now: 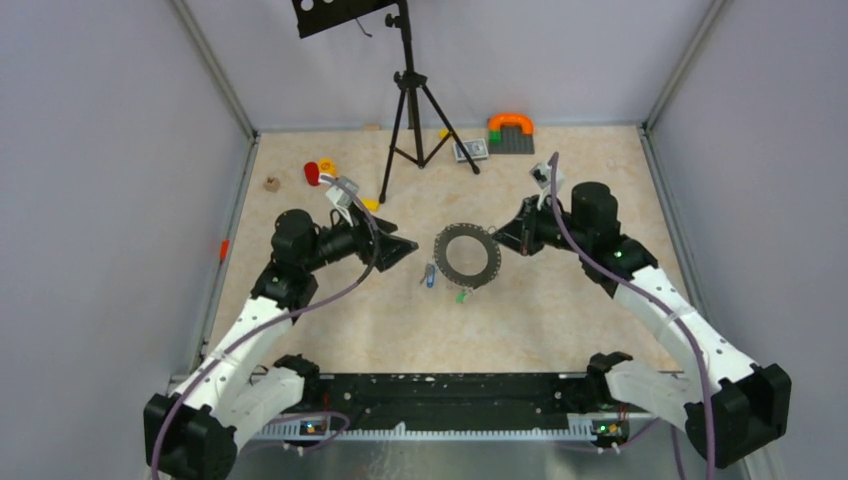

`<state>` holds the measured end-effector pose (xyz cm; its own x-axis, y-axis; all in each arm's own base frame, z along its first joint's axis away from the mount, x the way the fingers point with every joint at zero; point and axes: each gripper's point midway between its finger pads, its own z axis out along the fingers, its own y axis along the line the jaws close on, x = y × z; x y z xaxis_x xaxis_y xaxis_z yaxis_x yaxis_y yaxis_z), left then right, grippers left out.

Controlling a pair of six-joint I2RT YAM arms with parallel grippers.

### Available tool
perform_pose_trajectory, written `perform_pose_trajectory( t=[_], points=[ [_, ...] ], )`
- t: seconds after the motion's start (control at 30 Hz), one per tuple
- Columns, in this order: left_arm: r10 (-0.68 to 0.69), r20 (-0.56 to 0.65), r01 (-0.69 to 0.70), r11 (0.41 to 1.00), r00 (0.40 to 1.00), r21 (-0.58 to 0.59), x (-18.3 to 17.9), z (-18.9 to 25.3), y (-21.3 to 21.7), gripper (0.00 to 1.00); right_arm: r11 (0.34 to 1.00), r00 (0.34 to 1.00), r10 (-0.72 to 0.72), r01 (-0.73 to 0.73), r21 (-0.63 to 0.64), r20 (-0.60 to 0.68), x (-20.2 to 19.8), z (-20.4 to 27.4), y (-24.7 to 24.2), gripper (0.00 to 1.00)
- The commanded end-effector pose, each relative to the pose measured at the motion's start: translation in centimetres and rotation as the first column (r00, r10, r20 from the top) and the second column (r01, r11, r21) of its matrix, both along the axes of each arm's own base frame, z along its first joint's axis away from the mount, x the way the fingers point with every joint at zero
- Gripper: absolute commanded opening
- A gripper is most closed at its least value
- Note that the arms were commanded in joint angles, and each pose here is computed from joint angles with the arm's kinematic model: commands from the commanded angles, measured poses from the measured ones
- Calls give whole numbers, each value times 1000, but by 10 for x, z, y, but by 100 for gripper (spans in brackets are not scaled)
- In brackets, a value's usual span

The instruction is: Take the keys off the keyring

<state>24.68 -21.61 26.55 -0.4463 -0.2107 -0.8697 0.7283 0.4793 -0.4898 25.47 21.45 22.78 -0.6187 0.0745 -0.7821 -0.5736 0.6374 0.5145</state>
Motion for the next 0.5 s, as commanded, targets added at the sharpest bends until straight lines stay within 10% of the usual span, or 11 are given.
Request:
perform_pose_trajectory(
  t=[0.0,0.47],
  points=[
    [-117,159,117,993,980,7,-25,29,-10,95,993,985,94,-102,54,147,-13,56,15,0],
    [-209,177,211,977,962,10,-51,23,-34,90,967,955,214,-236,93,208,-44,98,28,0]
  ],
)
